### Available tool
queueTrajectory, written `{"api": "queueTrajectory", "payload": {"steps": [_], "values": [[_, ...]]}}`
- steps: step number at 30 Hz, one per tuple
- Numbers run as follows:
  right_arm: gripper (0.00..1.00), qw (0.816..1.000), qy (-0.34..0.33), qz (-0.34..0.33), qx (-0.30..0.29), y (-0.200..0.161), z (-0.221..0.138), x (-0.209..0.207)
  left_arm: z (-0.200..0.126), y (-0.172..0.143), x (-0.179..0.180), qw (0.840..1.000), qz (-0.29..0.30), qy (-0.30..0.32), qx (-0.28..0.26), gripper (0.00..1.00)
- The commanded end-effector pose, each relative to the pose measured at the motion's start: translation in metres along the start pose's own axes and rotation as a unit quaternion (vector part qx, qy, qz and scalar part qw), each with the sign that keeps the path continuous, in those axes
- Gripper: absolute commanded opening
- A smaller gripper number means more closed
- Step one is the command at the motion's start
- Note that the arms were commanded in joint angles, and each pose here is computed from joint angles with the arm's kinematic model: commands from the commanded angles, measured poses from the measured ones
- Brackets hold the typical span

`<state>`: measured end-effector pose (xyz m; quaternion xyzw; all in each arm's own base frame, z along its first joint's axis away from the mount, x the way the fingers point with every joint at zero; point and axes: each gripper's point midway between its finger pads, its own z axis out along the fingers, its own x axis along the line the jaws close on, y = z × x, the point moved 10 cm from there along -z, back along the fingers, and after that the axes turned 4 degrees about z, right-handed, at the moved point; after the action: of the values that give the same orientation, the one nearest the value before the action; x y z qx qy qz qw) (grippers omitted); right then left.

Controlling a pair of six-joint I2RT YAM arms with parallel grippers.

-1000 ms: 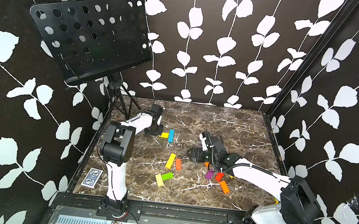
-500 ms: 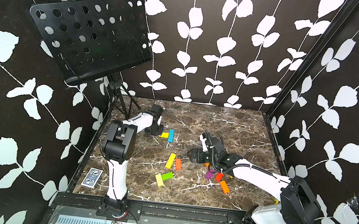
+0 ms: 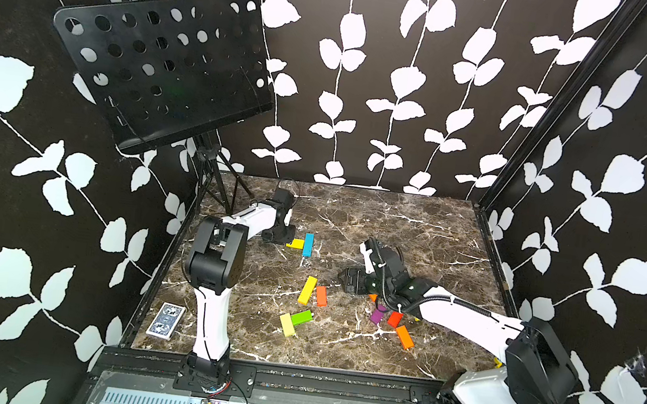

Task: Assemble the letter t with building blocks
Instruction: Assemble the building block at the center of the board.

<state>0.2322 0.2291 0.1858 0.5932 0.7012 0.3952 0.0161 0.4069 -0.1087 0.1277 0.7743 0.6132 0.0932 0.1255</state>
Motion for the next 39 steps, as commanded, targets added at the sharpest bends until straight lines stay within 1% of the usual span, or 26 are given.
{"api": "queueTrajectory", "payload": {"steps": [1, 6, 16, 29, 39], "values": [[0.95, 1.000, 0.003, 0.009, -0.017, 0.0014, -0.0024, -0.0017, -0.0019, 0.0038, 0.0008, 1.000, 0.002, -0.007, -0.003, 0.02], [0.95, 1.000, 0.003, 0.009, -0.017, 0.0014, -0.0029, -0.0017, -0.0019, 0.0027, 0.0009, 1.000, 0.002, -0.007, 0.001, 0.05], [0.95, 1.000, 0.004, 0.010, -0.018, 0.0000, -0.0022, -0.0027, -0.0034, 0.0020, 0.0005, 1.000, -0.001, -0.012, 0.002, 0.07], [0.95, 1.000, 0.007, 0.011, -0.018, -0.0003, -0.0015, -0.0024, -0.0046, -0.0019, 0.0000, 1.000, -0.002, -0.010, 0.010, 0.15], [0.95, 1.000, 0.009, 0.011, -0.018, -0.0008, -0.0013, -0.0026, -0.0052, -0.0040, -0.0008, 1.000, -0.004, -0.018, 0.012, 0.15]]}}
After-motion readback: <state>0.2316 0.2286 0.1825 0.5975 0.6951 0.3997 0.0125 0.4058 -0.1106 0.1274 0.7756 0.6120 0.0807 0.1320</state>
